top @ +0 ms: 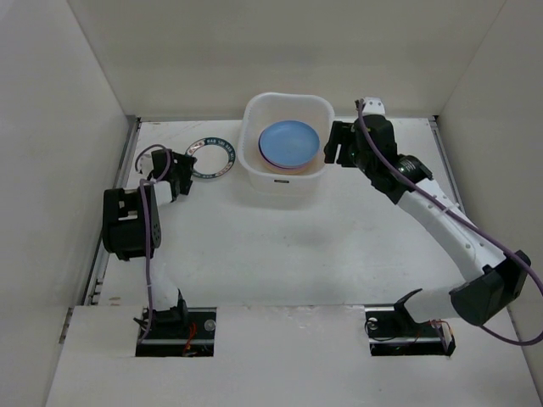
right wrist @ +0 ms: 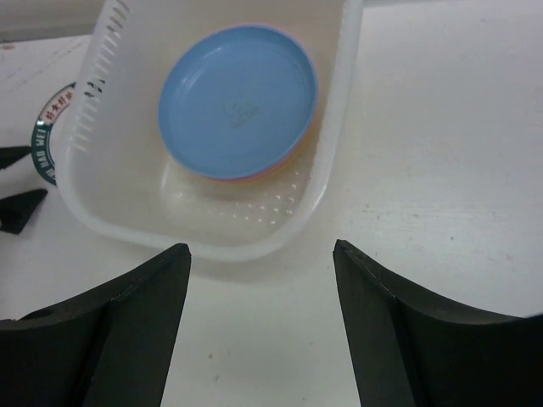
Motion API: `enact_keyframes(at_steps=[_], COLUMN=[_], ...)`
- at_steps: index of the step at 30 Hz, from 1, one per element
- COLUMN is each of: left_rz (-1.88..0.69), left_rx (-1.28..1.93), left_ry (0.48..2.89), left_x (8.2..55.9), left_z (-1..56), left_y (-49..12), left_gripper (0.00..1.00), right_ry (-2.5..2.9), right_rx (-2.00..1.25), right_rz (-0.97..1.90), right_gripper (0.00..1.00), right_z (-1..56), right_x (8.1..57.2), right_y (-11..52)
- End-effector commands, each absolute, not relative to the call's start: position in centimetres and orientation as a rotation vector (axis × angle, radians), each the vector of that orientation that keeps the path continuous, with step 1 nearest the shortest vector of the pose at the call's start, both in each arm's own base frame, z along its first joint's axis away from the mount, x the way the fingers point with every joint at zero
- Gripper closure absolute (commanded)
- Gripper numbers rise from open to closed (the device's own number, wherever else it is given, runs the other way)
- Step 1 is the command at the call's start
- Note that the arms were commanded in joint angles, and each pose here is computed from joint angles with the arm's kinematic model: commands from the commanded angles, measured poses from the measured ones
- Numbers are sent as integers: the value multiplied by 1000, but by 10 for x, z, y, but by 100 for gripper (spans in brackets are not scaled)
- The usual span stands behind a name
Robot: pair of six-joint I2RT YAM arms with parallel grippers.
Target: Place the plates into the plastic bin on the countertop
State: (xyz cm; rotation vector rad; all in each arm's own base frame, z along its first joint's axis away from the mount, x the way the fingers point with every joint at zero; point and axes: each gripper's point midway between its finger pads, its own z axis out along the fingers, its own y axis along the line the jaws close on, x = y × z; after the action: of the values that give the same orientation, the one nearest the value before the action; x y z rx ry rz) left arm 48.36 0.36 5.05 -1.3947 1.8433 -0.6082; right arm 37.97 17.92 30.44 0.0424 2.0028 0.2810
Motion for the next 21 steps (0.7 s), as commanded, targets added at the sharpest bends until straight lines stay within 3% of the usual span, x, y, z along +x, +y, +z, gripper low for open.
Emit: enact_keyframes(at_steps=[1,7,11,16,21], left_rz=[-629,-670,-702,-711,-740], left_rx=[-1494,-1529,-1561,-1541,-1430], left_ry=[1862,1905,1903,1802,1670], left_x=[490,501,498,494,496], left_z=[27,8,4,43,120], left_y=[-7,-22,-24,6,39], left_gripper=[29,63,92,97,97], right_ry=[1892,1877,1888,1902,1913], right_rx=[115,148,179,181,181], right_rz=[336,324,338,352,349], right_gripper=[26,26,26,27,27], right_z=[339,337,328,321,313], right_x=[368,351,343,336,329], right_y=[167,151,145,145,142])
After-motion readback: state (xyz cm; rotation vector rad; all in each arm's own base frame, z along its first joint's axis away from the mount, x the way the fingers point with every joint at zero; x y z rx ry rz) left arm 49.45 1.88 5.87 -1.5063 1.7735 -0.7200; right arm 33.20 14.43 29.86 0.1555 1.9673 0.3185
